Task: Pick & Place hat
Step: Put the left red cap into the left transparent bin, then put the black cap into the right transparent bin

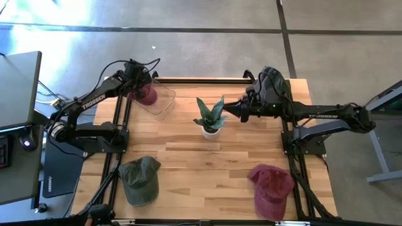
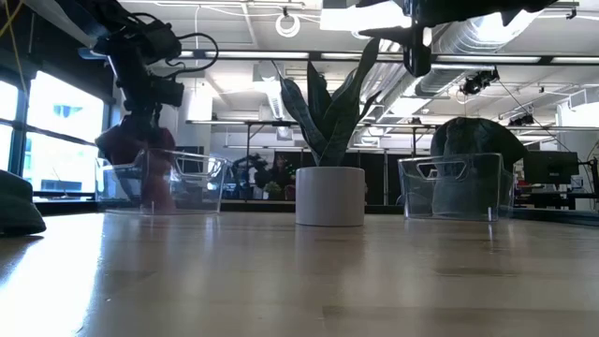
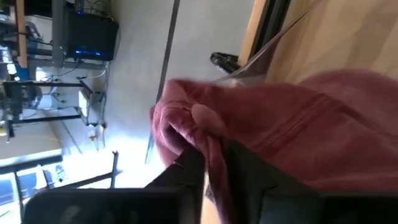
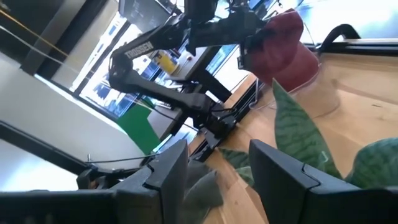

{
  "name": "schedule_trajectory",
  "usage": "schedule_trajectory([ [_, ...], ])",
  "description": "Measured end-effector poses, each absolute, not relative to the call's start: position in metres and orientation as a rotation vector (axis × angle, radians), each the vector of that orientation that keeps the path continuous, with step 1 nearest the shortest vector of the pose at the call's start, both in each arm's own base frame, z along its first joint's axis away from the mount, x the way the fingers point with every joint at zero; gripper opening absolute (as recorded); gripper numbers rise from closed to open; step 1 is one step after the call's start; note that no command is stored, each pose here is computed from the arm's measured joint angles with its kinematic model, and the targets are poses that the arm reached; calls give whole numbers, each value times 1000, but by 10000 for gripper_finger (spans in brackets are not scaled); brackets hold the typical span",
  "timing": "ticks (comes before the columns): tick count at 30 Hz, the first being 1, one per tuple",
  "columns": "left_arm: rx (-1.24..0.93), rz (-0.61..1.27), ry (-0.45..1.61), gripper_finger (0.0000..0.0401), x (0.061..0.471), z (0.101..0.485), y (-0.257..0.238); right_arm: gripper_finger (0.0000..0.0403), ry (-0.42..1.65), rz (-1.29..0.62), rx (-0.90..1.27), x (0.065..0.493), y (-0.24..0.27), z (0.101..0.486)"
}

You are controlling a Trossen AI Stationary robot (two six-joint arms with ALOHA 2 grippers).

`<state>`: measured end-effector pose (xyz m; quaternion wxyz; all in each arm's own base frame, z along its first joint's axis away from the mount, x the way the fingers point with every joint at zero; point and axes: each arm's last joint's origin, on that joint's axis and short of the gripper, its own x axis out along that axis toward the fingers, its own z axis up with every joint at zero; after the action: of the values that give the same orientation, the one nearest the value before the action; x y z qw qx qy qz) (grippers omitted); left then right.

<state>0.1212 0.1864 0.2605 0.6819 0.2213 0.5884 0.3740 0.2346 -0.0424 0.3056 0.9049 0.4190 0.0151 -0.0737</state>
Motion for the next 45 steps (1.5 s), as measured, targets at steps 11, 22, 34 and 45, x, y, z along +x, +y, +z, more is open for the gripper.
schedule_trajectory([
  [11, 624, 799, 1422, 102, 128, 268, 180, 167, 59, -91, 774, 233, -51, 306],
  [22, 657, 769, 1478, 48, 134, 275, 180, 167, 109, 62, 667, 228, -62, 306],
  [34, 330, 983, 1461, 210, 126, 290, 168, 167, 154, 188, 669, 224, -70, 305],
  [45, -162, 1000, 915, 233, 123, 400, 145, 167, 251, 143, 702, 222, -70, 294],
])
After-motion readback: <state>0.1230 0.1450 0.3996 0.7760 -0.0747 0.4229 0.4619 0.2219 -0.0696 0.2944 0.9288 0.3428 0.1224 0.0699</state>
